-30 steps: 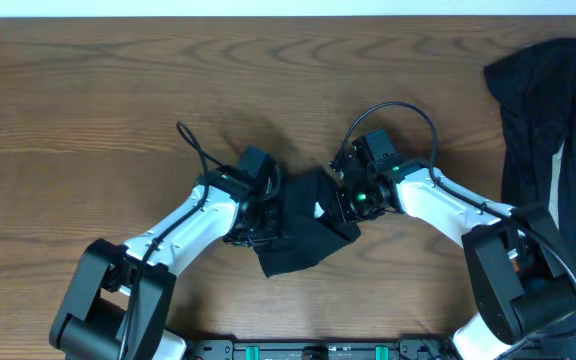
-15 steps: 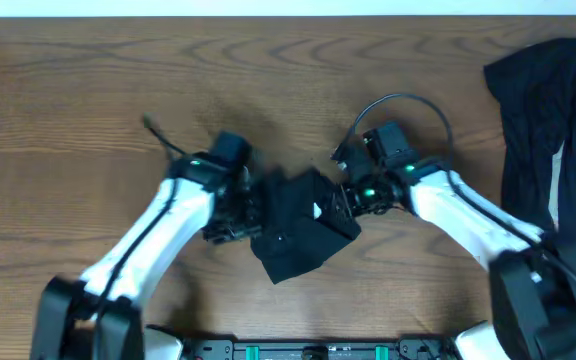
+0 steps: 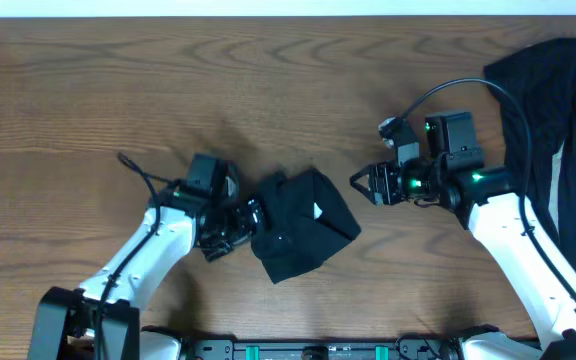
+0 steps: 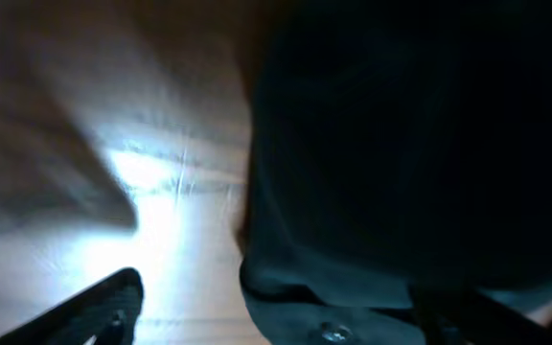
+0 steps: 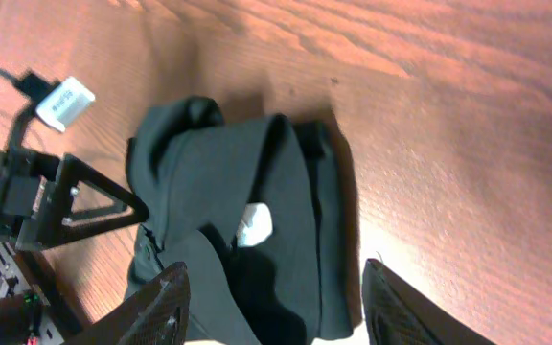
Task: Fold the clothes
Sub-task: 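Drag the folded bundle to the table's left side with the left gripper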
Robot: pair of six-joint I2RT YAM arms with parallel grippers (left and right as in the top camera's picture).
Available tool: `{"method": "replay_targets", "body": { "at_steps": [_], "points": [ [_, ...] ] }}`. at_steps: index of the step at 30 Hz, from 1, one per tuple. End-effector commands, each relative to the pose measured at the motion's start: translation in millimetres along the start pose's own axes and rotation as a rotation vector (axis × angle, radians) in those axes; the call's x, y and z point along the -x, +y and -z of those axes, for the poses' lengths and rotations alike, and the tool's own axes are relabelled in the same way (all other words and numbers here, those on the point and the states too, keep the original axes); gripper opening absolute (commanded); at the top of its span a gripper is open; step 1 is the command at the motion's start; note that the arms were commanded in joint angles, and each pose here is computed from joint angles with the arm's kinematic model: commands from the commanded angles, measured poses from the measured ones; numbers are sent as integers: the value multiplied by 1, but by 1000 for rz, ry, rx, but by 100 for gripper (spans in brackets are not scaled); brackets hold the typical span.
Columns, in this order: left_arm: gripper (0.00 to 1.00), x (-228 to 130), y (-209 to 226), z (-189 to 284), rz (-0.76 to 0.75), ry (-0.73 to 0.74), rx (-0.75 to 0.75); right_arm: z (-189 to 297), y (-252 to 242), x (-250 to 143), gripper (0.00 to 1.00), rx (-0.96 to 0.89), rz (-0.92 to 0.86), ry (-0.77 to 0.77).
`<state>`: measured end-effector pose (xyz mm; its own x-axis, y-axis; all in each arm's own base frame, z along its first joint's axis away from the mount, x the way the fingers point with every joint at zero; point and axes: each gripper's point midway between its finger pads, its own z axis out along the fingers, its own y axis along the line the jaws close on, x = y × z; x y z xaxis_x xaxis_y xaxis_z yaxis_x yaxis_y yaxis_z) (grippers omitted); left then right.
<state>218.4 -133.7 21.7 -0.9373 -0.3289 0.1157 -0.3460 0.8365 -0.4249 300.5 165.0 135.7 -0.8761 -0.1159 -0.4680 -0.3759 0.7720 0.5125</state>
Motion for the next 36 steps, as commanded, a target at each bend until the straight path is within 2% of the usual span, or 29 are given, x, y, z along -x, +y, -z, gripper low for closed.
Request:
{"method": "replay_targets", "body": {
  "at_steps": [1,8,12,15,19,24,28,32,36],
  "points": [
    [94,-11,0,-12,108,43,-62,7,-4,1,56,-10,1,-3],
    [94,-8,-31,-25,11,-7,-218,7,-4,0,57,-11,15,1],
    [83,-8,-50,-29,-72,-30,-259,7,-4,-1,57,-11,13,2],
    [58,-7,-55,-33,-106,-56,-254,7,-4,-1,57,-11,13,2],
    [8,1,-58,-33,-148,-102,-247,7,-5,-2,57,-12,10,8],
    [6,34,-67,-9,-121,-212,-314,7,-5,-5,57,-12,1,20],
    [6,90,-53,39,-30,-382,-360,7,-5,-10,57,-14,-11,39],
    [6,144,3,79,157,-552,-348,7,-5,-13,57,-15,-19,51],
    [6,178,79,111,366,-707,-283,7,-5,-15,57,-15,-23,57]
  ]
}}
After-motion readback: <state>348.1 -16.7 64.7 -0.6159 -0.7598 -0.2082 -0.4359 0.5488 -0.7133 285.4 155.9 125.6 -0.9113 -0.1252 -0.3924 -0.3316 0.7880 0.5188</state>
